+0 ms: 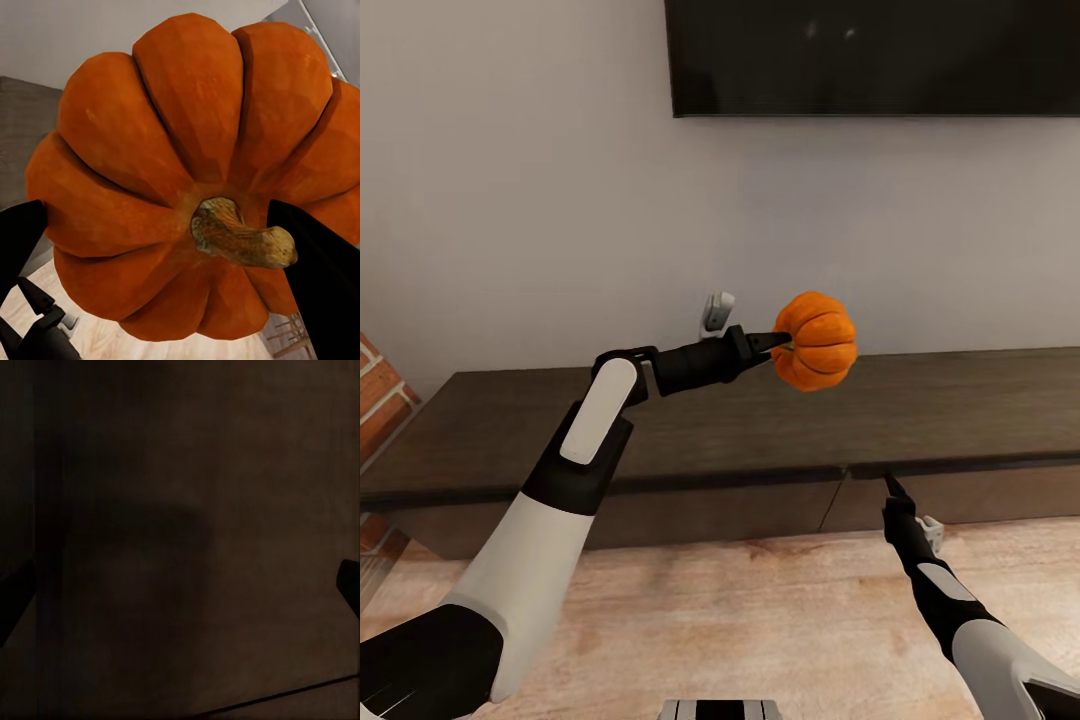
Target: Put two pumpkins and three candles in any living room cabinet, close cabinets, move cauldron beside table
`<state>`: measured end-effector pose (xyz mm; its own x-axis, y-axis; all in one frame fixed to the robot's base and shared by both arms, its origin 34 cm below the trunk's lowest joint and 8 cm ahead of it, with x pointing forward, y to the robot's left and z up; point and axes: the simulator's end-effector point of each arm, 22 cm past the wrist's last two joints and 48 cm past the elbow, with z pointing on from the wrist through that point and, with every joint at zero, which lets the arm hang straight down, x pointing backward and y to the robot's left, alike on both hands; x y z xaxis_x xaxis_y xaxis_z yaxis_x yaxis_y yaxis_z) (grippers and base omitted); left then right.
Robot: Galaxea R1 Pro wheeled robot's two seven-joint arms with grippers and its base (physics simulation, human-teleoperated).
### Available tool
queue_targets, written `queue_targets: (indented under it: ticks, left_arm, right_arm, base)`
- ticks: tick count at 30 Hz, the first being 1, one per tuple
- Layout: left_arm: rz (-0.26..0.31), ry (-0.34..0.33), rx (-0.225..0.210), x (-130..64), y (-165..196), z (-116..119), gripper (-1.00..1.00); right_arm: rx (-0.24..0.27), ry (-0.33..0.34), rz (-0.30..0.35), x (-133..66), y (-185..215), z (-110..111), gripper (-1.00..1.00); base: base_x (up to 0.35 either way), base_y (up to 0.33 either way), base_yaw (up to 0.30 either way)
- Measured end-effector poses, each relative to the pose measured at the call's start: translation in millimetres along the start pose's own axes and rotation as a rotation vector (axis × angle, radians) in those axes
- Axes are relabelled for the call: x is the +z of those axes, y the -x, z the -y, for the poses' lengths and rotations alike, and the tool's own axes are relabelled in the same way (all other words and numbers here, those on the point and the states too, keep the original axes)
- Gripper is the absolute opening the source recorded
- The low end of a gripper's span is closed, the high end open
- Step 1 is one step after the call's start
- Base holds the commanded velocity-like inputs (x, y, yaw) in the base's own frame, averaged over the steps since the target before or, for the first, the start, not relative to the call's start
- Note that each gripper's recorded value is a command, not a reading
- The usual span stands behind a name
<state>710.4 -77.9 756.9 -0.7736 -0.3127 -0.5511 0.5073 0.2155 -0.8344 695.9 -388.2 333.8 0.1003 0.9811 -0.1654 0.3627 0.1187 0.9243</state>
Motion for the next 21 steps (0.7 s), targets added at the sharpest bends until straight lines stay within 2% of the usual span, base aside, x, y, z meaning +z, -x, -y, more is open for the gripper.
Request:
queue_targets:
  ticks: [17,18,21]
  left_arm:
    - [0.000,0.004,0.001,0.0,0.0,-0.6,-1.00]
    - [0.000,0.004,0.001,0.1,-0.2,-0.6,-1.00]
    - [0.000,0.004,0.001,0.0,0.0,-0.6,-1.00]
  right_arm:
    - [0.001,0.017,0.000,-6.1,-0.7,3.2,1.00]
    - [0.002,0.019,0.000,-5.9,-0.7,2.5,-1.00]
    - [0.004,0.034,0.002,-5.3,-0.8,-1.8,-1.00]
  base:
    - [0.049,0.000,0.000]
    - [0.002,0.000,0.000]
    - [0.000,0.000,0.000]
